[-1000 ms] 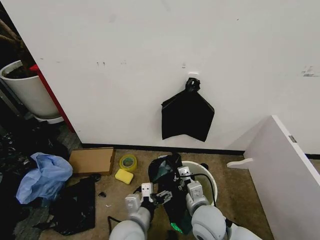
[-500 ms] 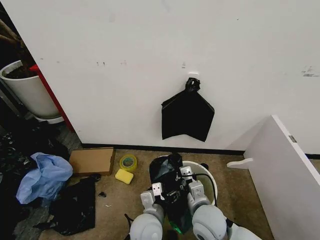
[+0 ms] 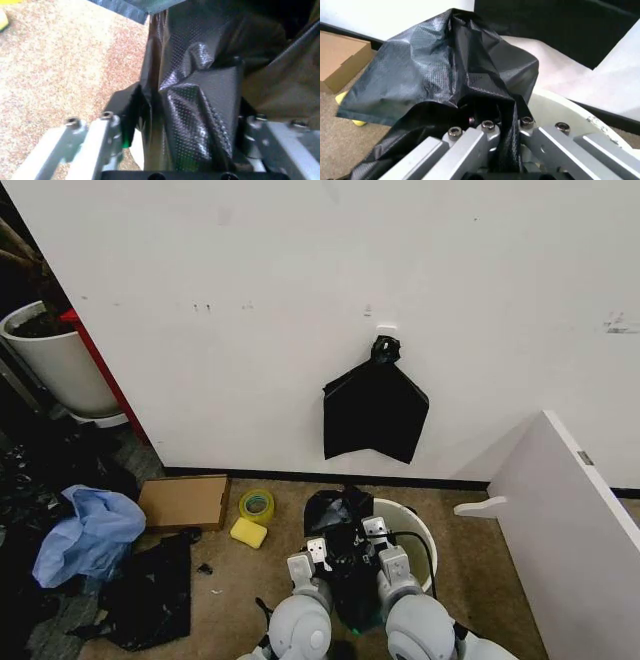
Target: Place the garbage bag over the trash bin.
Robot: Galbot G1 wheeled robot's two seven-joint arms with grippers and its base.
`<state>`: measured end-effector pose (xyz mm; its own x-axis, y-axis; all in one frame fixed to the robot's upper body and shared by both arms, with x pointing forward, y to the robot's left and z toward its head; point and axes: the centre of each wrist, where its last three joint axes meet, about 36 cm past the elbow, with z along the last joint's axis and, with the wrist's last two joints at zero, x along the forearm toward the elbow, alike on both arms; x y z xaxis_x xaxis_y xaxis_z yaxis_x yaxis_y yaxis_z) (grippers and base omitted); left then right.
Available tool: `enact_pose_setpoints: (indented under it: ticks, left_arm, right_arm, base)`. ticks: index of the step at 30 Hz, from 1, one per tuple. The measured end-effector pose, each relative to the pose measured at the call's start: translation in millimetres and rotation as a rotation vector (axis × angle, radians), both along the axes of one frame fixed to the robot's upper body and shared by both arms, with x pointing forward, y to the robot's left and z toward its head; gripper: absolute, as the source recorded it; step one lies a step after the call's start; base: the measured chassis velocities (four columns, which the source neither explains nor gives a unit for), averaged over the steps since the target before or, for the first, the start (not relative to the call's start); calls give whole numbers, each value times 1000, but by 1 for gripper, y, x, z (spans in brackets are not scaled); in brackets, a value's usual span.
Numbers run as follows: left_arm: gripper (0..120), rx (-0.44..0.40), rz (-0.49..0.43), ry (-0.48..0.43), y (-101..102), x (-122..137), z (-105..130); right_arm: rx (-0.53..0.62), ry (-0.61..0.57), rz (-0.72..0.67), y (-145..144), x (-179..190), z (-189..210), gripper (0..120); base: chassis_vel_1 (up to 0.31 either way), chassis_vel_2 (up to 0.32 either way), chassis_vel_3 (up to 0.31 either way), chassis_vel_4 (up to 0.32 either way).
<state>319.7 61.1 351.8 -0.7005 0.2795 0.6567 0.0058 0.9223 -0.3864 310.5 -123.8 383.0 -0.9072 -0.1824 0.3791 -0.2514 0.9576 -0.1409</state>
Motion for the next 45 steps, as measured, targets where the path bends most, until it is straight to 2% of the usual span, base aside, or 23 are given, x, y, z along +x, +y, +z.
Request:
enact_pose_setpoints:
  ticks: [3, 8, 9, 13, 22, 29, 32, 35, 45]
  left_arm:
    - [39, 4, 4, 2, 4, 1, -1]
    - [16, -4, 26, 0, 16, -3, 1]
    - [16, -4, 26, 0, 16, -3, 1]
    - [1, -17, 44, -45, 35, -11, 4]
    - [1, -46, 47, -173, 68, -20, 17]
    - [1, -24, 43, -231, 75, -22, 15]
    - [1, 7, 37, -277, 78, -24, 11]
    - [1, 34, 29, -304, 83, -27, 8]
    - [1, 36, 20, -353, 100, -43, 16]
  right_arm:
    - [0, -1, 1, 1, -1, 0, 0]
    - [0, -14, 1, 4, -4, -2, 0]
    - [0, -14, 1, 4, -4, -2, 0]
    - [16, -64, 3, 3, -14, -5, 0]
    - [75, -101, 4, -3, -26, 2, 0]
    - [131, -152, 3, -9, -29, 2, 0]
    - [226, -207, 0, -16, -34, 10, 0]
    - [313, -209, -32, -20, -36, 28, 0]
    - [255, -196, -165, -32, -35, 33, 0]
  base:
    - [0, 0, 0, 0]
    - [0, 0, 0, 0]
    - [0, 0, 0, 0]
    - [0, 0, 0, 0]
    - [0, 0, 0, 0]
    - [0, 0, 0, 0]
    - [0, 0, 0, 0]
    - [0, 0, 0, 0]
    - [0, 0, 0, 0]
